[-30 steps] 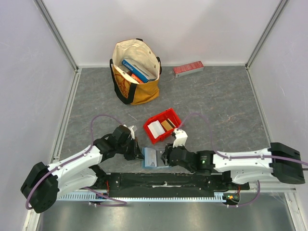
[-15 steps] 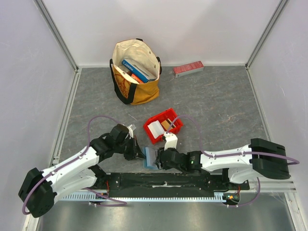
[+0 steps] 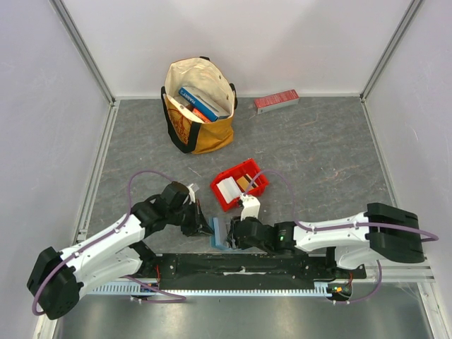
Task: Put the credit cards into the card holder
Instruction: Close the card holder at the corner of the board.
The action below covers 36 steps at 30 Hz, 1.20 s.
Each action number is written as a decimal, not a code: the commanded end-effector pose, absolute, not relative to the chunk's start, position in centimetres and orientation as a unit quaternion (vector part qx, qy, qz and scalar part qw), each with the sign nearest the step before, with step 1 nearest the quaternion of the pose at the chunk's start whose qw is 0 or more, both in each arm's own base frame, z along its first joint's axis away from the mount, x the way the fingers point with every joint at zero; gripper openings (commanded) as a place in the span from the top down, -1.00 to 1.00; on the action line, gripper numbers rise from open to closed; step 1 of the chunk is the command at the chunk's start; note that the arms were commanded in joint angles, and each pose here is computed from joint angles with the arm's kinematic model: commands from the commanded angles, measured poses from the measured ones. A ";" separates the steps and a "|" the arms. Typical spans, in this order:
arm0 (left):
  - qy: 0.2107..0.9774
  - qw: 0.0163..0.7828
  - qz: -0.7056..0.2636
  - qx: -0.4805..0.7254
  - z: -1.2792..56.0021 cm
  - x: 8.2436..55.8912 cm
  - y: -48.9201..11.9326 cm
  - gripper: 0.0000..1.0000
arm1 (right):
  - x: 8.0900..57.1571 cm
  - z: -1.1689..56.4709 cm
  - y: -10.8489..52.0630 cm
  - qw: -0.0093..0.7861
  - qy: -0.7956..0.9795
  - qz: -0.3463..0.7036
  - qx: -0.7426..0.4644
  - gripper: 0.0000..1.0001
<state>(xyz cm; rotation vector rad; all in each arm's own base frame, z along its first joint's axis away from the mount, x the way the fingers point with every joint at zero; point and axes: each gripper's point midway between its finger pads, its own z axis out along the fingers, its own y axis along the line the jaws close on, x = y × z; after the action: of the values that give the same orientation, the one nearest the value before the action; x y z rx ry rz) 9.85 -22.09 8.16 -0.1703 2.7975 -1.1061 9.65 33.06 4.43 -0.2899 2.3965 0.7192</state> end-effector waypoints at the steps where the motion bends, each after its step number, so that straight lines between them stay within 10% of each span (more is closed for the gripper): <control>1: 0.914 0.060 -0.397 -0.061 11.1 9.9 -23.0 0.96 | 10.5 7.6 33.2 0.335 0.889 0.300 -0.079 -0.02; 36: 0.932 0.037 -0.357 -0.056 9.8 10.0 -22.8 0.97 | 10.7 9.3 32.8 0.348 0.890 0.265 -0.127 -0.04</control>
<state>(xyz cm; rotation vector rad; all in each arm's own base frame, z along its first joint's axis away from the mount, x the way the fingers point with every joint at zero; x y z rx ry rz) 9.26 -22.21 8.72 -0.2255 2.9065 -1.0686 9.83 32.08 7.13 -0.3759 2.3612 0.6815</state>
